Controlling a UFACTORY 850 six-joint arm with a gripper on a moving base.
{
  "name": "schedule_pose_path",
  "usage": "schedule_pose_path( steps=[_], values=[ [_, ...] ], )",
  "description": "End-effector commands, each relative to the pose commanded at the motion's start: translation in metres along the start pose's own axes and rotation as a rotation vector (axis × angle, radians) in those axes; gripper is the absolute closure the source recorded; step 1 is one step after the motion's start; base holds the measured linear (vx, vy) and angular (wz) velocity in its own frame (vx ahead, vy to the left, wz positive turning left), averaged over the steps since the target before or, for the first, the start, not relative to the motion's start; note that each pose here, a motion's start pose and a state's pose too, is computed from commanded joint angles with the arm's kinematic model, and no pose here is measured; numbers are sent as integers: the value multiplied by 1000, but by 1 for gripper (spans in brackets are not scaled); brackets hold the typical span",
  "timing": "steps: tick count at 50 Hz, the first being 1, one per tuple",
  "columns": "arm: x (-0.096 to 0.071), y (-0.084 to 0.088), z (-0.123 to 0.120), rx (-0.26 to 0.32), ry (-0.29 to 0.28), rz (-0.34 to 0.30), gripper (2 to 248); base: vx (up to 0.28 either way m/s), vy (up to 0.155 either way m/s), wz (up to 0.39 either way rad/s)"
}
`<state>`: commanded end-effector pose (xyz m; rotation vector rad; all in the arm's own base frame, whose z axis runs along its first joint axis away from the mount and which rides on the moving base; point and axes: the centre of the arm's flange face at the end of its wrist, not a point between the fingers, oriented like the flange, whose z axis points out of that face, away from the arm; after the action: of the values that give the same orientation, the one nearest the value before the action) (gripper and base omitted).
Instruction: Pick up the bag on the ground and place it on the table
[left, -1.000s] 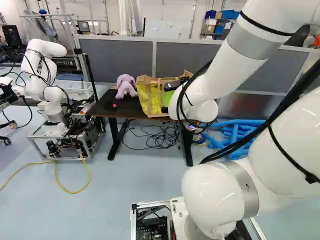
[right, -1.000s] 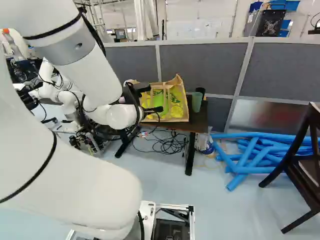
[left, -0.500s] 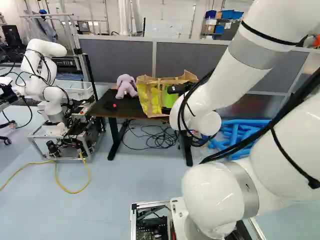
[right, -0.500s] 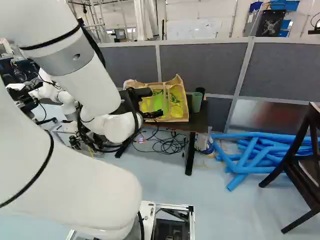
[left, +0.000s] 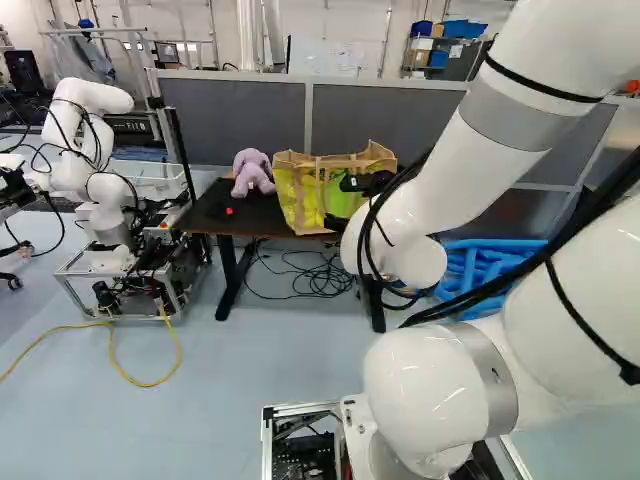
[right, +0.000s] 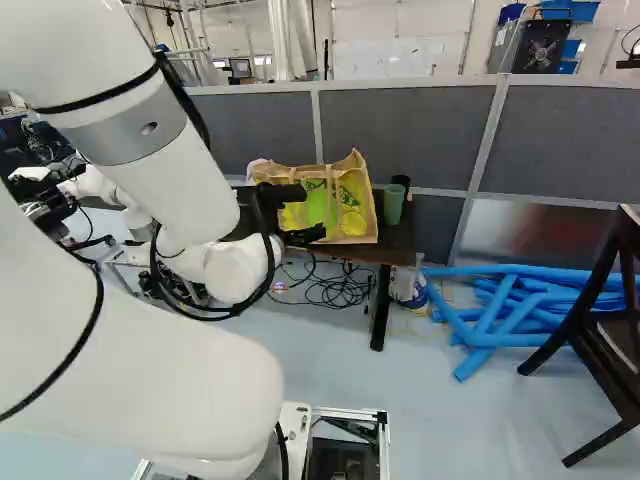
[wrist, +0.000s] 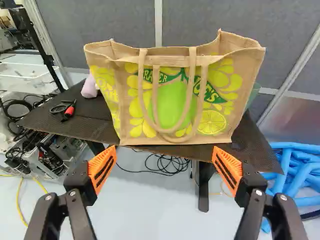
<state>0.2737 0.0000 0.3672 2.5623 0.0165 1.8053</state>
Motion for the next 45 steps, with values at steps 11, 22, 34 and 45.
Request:
schedule_pose_path(
  steps=[11,22,34,45],
  values=[
    [-2,0,-2,0,10,11,3,0,0,0],
    [-3,0,-3,0,12,13,3,0,0,0],
    [-3,0,-3,0,12,13,3,0,0,0],
    [-3,0,-3,0,12,13,3,0,0,0]
  ],
)
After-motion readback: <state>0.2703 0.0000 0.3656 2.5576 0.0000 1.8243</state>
